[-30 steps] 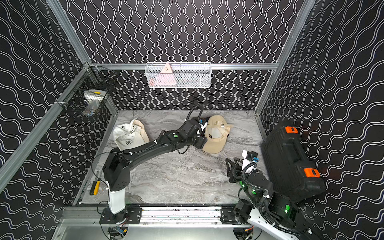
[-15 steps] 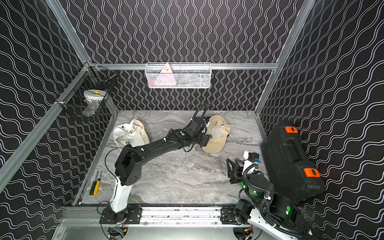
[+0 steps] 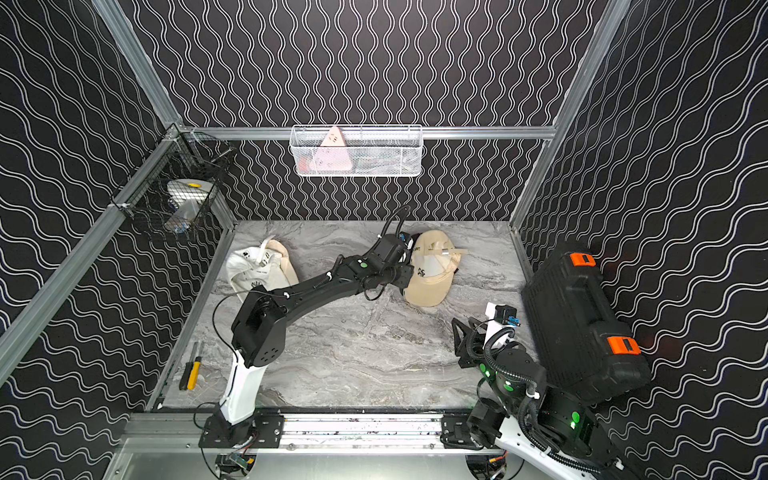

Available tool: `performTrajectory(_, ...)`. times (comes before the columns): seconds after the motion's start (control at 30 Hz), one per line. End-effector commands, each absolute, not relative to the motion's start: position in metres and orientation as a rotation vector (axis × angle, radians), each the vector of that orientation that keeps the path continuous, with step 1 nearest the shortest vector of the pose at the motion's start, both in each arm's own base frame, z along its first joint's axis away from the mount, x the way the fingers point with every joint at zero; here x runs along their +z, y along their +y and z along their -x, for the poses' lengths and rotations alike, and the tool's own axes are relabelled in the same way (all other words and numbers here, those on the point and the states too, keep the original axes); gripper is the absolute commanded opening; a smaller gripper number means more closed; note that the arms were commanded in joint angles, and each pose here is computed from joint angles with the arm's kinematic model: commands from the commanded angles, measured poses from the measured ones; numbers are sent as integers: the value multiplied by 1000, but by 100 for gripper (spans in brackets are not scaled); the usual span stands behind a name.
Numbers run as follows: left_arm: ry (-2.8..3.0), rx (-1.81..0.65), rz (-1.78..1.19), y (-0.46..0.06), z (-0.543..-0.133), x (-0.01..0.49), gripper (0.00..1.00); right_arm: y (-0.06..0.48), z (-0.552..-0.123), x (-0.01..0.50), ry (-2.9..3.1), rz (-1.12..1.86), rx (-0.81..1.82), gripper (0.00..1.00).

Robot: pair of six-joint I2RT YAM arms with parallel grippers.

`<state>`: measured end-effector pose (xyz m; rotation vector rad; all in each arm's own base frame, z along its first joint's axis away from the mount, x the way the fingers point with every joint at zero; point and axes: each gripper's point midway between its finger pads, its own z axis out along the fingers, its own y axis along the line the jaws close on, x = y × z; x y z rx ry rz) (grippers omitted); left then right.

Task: Open the adjustable buckle of the baseball cap
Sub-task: Pick up the baseball cap.

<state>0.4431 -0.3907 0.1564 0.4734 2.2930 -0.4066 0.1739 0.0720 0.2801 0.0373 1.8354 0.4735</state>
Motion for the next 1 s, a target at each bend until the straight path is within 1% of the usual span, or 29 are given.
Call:
performTrajectory(0.0, 2246, -444, -418, -393, -446, 175, 54, 70, -174, 282, 1823, -59, 485, 48)
performTrajectory(0.1, 2226, -458, -411, -394, -445, 186, 53, 71, -174, 283, 1822, -59, 488, 48)
performTrajectory(0.2, 2235, -482, -425, -401, -445, 186, 53, 71, -174, 282, 1823, -57, 489, 48)
performTrajectory(0.47, 2268, -488, -437, -413, -449, 170, 52, 69, -173, 284, 1816, -62, 491, 48)
performTrajectory(0.63, 2286, -489, -438, -417, -450, 159, 49, 70, -174, 284, 1816, -61, 489, 48)
performTrajectory(0.7, 2289, -498, -440, -418, -450, 157, 45, 70, -174, 284, 1815, -59, 487, 48)
performTrajectory(0.87, 2300, -497, -461, -422, -450, 150, 30, 70, -175, 283, 1818, -59, 481, 48)
performTrajectory(0.97, 2305, -490, -469, -421, -450, 149, 13, 70, -175, 283, 1816, -63, 479, 48)
